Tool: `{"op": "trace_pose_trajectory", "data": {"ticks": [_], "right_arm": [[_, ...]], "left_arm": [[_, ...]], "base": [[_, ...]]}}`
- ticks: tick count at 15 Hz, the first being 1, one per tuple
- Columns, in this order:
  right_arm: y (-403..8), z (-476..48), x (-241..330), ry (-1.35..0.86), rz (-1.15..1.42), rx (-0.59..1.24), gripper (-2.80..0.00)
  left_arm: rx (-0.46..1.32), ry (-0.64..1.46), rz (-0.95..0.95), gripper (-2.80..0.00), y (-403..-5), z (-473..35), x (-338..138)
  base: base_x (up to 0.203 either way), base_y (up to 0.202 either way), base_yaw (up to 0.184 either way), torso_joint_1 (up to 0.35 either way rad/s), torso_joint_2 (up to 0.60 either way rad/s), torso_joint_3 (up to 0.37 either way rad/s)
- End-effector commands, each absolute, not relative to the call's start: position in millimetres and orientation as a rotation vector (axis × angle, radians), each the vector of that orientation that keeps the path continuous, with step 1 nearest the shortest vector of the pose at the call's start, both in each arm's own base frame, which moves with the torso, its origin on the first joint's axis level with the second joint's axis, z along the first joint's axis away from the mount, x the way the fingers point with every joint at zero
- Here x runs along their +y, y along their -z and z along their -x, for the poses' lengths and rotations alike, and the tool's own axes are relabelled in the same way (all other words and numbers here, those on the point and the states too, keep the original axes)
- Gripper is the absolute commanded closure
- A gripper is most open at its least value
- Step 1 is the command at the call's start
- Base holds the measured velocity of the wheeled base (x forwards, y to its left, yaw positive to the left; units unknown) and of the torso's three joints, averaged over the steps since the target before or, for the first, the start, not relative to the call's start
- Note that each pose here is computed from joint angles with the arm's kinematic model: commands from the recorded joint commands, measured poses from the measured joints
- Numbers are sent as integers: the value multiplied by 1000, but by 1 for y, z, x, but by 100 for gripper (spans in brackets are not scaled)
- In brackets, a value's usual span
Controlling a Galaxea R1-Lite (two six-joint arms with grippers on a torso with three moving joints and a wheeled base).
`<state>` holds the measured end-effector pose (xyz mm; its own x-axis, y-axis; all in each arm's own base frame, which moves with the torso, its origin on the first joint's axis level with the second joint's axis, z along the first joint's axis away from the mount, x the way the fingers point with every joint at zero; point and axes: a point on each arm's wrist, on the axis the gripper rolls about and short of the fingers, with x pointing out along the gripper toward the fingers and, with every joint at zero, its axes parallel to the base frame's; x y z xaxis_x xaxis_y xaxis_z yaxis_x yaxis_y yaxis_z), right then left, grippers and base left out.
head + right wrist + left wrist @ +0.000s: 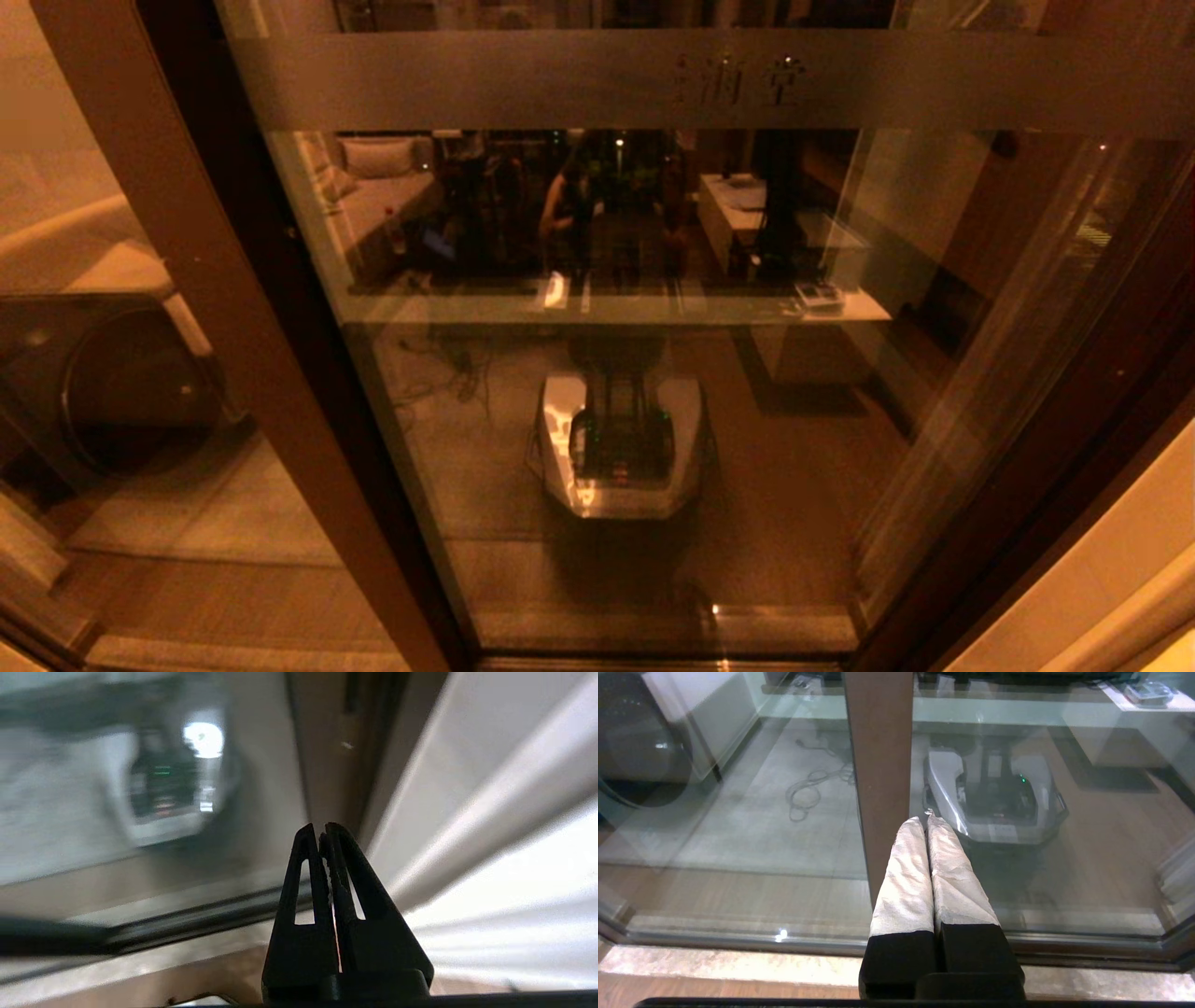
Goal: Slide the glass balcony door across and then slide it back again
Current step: Open the slid door
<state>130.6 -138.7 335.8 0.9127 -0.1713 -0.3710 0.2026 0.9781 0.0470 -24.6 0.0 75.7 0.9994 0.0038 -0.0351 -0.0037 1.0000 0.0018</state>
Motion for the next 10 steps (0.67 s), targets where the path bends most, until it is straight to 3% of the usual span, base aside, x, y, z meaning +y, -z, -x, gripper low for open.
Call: {"op": "trace_pose_trajectory", "data": {"ticks": [1,7,8,10], "right_arm": [[-325,-138,-165,134,-118,383,0],[-303,-172,-190,117,-111,417,0],[-299,-176,-189,122,-104,429,-280],[-295,-184,-183,99,-79,419,-280]], "left_arm": [[35,-5,-2,0,-75,25,0],[34,-5,-2,0,-76,25,0],[34,-4,-2,0,-76,25,0],[34,-5,-2,0,-76,25,0]], "base": [[0,0,0,0,0,0],[0,0,0,0,0,0],[0,0,0,0,0,0],[0,0,0,0,0,0]]}}
